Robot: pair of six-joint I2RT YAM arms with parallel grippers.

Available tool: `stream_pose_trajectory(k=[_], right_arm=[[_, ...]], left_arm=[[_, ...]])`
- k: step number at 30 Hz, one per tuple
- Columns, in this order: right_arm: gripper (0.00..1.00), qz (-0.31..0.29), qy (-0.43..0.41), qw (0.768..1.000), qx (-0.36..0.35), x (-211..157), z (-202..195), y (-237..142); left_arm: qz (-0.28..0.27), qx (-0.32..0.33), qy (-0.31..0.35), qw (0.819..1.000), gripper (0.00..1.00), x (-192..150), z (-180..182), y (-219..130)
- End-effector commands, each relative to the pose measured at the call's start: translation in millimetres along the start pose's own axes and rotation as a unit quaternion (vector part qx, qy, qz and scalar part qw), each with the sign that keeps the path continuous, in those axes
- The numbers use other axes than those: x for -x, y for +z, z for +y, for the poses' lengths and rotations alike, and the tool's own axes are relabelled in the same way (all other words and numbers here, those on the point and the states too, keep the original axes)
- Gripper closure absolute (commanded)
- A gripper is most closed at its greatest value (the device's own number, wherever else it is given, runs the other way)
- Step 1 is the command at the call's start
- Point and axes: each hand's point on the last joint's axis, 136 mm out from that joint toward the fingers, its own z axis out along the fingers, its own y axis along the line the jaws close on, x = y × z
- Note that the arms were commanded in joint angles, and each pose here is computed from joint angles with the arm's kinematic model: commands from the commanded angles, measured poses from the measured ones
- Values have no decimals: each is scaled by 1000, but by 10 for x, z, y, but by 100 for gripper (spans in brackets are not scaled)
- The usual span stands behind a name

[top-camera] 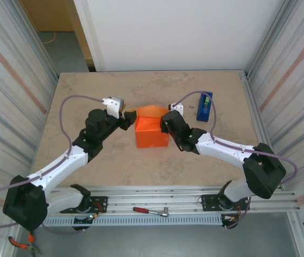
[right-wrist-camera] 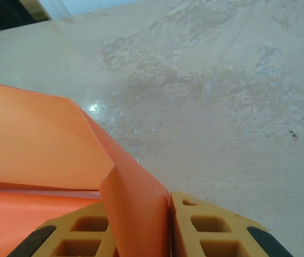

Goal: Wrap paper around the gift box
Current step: Fold the wrapping paper for the gift box.

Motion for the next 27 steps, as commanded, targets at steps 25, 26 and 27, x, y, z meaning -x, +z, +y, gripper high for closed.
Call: stream_pose_trajectory(k=[25, 26, 27], right_arm=[[77, 71, -37, 996, -38, -368, -234, -9], [77, 69, -36, 996, -34, -317, -215, -25], [75, 65, -36, 997, -27, -259, -189, -50]], left_arm=[[22, 105, 21, 994, 35, -563, 6, 498], [27, 115, 27, 993, 36, -602, 13, 498], [31, 125, 34, 991, 36, -624, 26, 494]])
